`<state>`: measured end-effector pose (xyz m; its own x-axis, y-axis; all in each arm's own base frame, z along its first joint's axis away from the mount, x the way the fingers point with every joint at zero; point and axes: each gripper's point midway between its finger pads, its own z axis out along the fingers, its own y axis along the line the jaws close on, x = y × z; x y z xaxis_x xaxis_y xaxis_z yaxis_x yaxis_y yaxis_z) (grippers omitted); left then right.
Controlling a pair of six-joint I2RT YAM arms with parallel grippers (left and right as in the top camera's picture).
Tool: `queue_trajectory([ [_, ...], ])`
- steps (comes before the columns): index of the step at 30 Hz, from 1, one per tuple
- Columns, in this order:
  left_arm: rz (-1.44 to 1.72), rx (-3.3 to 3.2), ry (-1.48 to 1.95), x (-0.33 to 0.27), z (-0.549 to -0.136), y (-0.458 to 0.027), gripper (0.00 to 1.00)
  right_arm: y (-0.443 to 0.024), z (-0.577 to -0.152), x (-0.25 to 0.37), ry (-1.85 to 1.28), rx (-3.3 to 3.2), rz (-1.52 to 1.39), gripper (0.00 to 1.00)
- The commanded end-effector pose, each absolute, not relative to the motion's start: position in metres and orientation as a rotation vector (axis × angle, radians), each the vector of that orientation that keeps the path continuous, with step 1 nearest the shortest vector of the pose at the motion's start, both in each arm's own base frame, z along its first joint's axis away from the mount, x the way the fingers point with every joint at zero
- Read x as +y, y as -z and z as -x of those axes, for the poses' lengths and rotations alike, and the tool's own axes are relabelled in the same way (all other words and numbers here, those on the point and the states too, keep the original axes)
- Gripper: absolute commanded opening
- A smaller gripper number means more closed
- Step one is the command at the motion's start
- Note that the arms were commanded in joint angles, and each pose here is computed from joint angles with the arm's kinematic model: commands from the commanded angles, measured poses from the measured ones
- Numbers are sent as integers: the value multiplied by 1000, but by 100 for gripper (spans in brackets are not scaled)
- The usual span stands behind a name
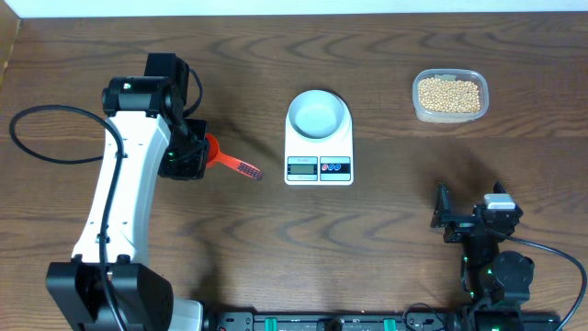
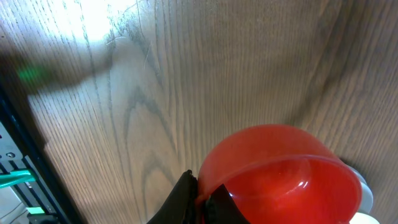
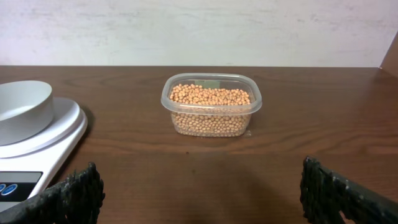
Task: Scoop item into bowl and weigh 50g on scale
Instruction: 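Lift the red scoop with the left gripper and swing it toward the scale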
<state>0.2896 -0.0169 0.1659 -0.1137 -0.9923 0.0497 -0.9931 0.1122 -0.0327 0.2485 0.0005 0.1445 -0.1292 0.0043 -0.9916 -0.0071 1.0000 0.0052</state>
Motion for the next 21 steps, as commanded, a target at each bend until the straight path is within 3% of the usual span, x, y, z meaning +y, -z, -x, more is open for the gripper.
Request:
queue_trajectory([
  [1, -2115, -2322, -129, -17, -292, -175, 7, -143, -248, 0, 2, 1706, 10, 99],
  [21, -2115, -2322, -128, -17, -292, -175, 8, -157, -250, 1, 44, 1646, 59, 99],
])
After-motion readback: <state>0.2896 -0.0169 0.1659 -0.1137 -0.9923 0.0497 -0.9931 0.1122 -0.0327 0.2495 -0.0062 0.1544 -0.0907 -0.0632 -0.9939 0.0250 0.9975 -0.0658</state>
